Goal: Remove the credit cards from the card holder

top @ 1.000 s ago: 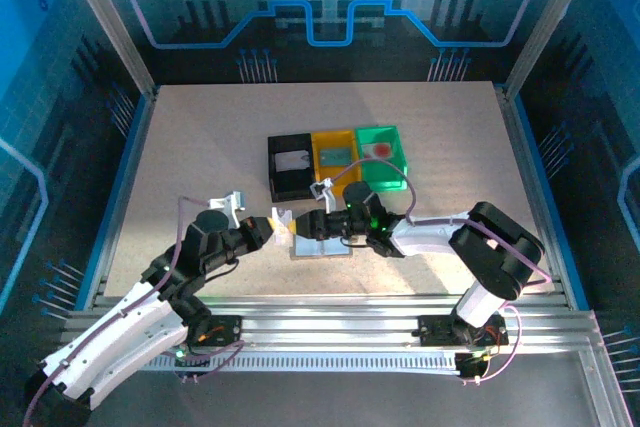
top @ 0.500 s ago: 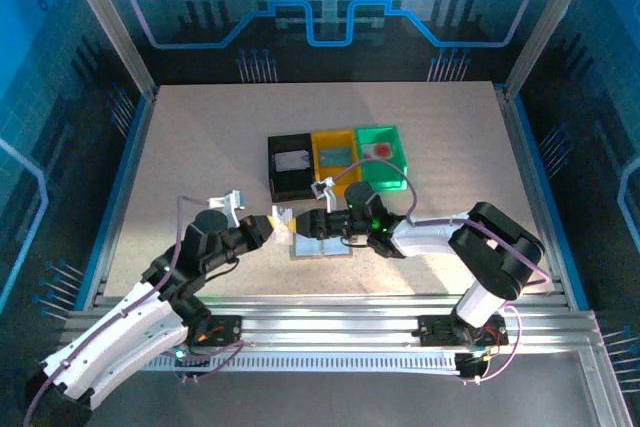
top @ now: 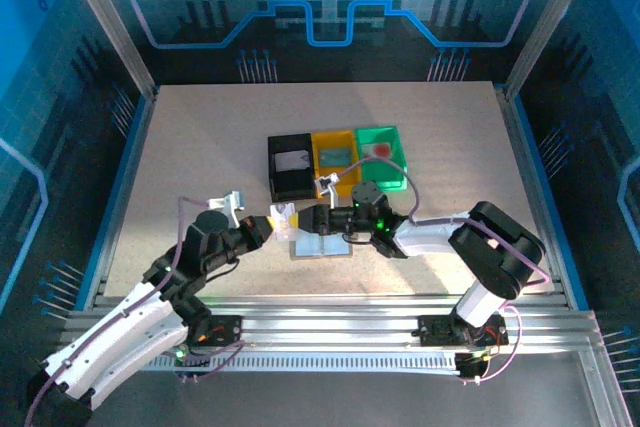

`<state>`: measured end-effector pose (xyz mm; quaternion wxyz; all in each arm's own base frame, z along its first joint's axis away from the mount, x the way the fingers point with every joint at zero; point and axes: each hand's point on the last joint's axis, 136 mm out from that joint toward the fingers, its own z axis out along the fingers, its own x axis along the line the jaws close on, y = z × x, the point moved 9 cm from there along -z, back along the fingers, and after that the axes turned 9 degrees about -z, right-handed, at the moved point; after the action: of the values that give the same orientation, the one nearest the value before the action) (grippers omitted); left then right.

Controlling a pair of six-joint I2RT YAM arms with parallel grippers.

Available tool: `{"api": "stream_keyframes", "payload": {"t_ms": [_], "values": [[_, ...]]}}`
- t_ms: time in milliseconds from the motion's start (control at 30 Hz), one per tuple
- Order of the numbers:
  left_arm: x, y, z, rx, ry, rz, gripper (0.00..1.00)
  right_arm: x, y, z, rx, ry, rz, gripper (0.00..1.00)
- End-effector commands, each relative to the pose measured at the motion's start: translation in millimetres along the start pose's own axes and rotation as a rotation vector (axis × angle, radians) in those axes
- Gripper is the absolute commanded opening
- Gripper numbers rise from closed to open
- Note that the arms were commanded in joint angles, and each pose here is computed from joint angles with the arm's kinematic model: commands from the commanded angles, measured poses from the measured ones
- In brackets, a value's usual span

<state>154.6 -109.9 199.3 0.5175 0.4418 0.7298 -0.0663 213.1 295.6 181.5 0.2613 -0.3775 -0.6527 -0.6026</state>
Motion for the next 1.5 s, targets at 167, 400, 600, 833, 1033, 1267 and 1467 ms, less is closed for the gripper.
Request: {"api": "stream_keyframes", "payload": {"t_ms": [167,400,600,833,1033,1267,1467], "values": [[6,-5,3,0.027,0.012,-0.017,0.0,17,5,-1,-0.011,0.091,-0.063,0.05],[2,-2,-3,0.013,0.003,-0.008,0.18,11,12,-19,-0.068,0.005,-0.055,0.0],[4,-5,-6,0.001,-0.067,-0.065,0.48,9,27,-52,-0.235,-0.093,-0.024,0.0],[-1,-7,0,-0.017,-0.217,-0.171,0.59,18,36,-66,-0.396,-0.124,0.006,0.0],[-25,-8,4,-0.041,-0.342,-0.172,0.61,23,39,-67,-0.485,-0.125,0.033,0.0],[-52,-17,19,-0.026,-0.459,-0.189,0.57,31,38,-60,-0.547,-0.108,0.053,0.0],[-68,-16,24,-0.043,-0.518,-0.188,0.51,33,33,-56,-0.559,-0.109,0.071,0.0]]}}
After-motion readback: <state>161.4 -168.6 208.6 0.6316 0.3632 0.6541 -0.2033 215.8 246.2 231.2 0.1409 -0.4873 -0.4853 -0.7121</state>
